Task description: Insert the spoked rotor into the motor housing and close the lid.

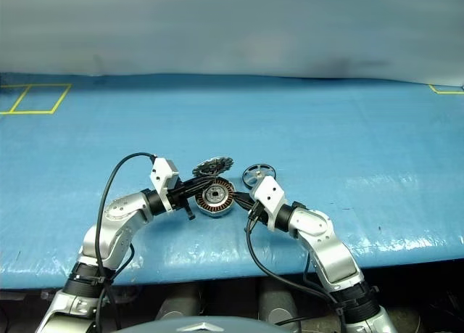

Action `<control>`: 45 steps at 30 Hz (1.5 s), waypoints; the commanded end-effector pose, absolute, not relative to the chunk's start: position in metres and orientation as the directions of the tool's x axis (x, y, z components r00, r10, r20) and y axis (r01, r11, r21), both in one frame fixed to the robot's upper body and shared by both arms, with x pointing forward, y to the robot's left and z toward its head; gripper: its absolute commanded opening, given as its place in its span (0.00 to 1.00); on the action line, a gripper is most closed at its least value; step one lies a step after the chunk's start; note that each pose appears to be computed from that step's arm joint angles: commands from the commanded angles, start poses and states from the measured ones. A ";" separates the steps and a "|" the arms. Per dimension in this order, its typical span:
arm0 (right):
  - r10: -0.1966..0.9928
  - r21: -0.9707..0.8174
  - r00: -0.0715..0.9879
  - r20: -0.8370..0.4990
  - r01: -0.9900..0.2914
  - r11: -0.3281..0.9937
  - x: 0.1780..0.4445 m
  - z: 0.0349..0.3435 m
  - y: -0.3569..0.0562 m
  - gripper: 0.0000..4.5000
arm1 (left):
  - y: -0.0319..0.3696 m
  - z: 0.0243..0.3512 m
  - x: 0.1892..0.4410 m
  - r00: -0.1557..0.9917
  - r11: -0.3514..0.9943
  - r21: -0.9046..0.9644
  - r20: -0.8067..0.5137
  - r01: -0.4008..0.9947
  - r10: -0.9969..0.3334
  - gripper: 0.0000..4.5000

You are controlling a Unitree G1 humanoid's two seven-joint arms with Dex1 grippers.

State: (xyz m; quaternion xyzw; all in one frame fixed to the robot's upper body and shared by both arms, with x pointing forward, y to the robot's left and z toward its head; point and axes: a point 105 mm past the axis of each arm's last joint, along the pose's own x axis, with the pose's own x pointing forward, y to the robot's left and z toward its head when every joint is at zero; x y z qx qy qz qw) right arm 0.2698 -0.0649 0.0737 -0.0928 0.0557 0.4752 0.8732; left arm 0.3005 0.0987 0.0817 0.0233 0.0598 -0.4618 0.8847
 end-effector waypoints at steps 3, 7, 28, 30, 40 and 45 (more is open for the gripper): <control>0.825 -0.137 0.547 -0.144 -0.837 0.530 0.270 0.084 -0.063 0.00 | 0.091 0.085 0.298 0.520 0.520 0.046 -0.157 0.853 -0.840 0.03; 0.823 -0.138 0.549 -0.144 -0.835 0.533 0.271 0.084 -0.063 0.00 | 0.089 0.077 0.298 0.504 0.501 0.070 -0.207 0.862 -0.838 0.03; 0.827 -0.132 0.543 -0.146 -0.839 0.528 0.269 0.083 -0.061 0.00 | 0.094 0.049 0.298 0.523 0.521 0.103 -0.328 0.847 -0.786 0.03; 0.829 -0.130 0.540 -0.146 -0.841 0.525 0.268 0.083 -0.061 0.00 | 0.093 0.054 0.298 0.533 0.533 0.087 -0.288 0.842 -0.795 0.03; 0.831 -0.130 0.537 -0.147 -0.843 0.522 0.269 0.083 -0.060 0.00 | 0.084 0.066 0.298 0.517 0.516 0.066 -0.210 0.854 -0.830 0.03; 0.818 -0.113 0.558 -0.141 -0.830 0.546 0.271 0.084 -0.064 0.00 | 0.090 0.070 0.294 0.512 0.512 0.053 -0.190 0.858 -0.838 0.03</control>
